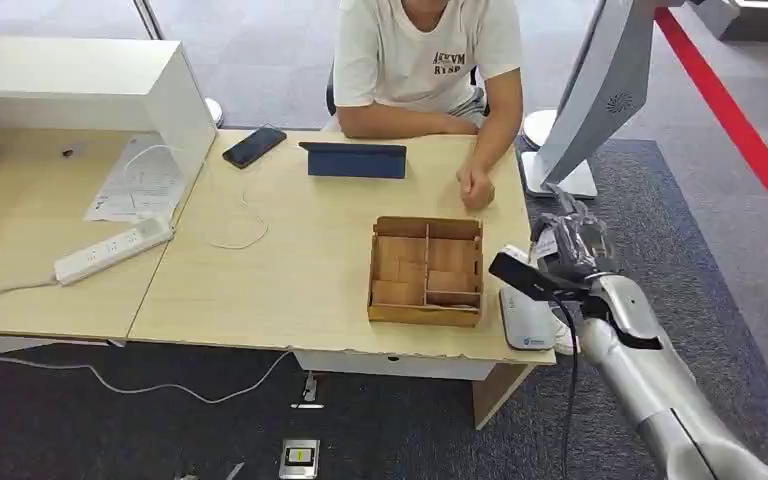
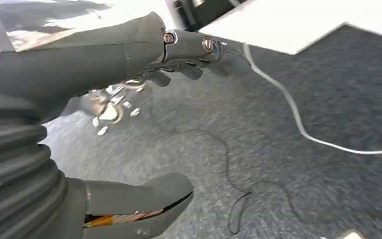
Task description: Pass the card to the sensor for recognition and then transmit it.
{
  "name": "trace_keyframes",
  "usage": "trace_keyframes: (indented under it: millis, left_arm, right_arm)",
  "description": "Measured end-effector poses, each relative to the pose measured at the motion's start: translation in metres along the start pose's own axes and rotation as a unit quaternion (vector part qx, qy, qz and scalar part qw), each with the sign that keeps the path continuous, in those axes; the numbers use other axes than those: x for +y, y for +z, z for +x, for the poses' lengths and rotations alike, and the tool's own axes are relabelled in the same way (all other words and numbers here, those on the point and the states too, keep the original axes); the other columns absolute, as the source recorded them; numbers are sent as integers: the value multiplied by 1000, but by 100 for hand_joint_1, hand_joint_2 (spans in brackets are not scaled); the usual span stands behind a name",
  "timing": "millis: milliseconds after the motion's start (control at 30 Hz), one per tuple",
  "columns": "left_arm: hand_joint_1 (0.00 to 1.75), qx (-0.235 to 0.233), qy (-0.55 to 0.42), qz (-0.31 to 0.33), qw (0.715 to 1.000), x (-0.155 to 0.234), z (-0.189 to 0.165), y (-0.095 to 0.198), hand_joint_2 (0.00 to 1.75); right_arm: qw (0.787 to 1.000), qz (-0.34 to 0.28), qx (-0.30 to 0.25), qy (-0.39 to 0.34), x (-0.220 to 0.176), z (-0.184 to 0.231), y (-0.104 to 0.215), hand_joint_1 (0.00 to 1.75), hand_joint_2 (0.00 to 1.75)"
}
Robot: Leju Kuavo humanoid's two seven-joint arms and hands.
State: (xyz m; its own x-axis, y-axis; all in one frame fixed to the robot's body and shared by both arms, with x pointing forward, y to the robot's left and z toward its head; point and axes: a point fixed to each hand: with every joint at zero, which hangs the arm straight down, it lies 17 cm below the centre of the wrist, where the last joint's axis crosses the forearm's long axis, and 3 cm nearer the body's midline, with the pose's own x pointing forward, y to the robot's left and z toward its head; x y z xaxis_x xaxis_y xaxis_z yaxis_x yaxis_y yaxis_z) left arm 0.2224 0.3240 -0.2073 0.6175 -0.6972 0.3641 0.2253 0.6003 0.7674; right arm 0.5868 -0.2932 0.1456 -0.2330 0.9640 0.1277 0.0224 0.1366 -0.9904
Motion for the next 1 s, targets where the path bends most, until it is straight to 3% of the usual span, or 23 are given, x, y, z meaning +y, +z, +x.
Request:
trace_keyframes:
  millis: [167,367,800,833,867,900,1000]
  left_arm:
    - [0,-27,-12,2,1000,6,2,-4,175]
    - [0,-44,-25,0,999,9,2,-6,175]
    - [0,-70,-45,-9,996,10,2,-7,175]
    - [0,-68,-45,-9,997,10,1,-7,175]
    - [0,-66,-46,-9,997,10,0,-7,175]
    - [0,-62,-46,-9,997,10,-1,-7,175]
    - [0,-54,-46,-9,997,10,-3,-8,175]
  right_arm:
    - [998,-50,-35,25,-56,26,-28,175,175]
    - [995,-70,-57,49,-84,51,-47,175,175]
    - [996,-14,-24,84,-53,60,-63,175,175]
    - [996,-8,-19,84,-49,60,-64,138,175]
    - [996,-6,-18,84,-48,62,-64,12,175]
    - [996,-3,-17,85,-45,63,-65,0,175]
    - [996,6,-20,84,-37,72,-66,0,175]
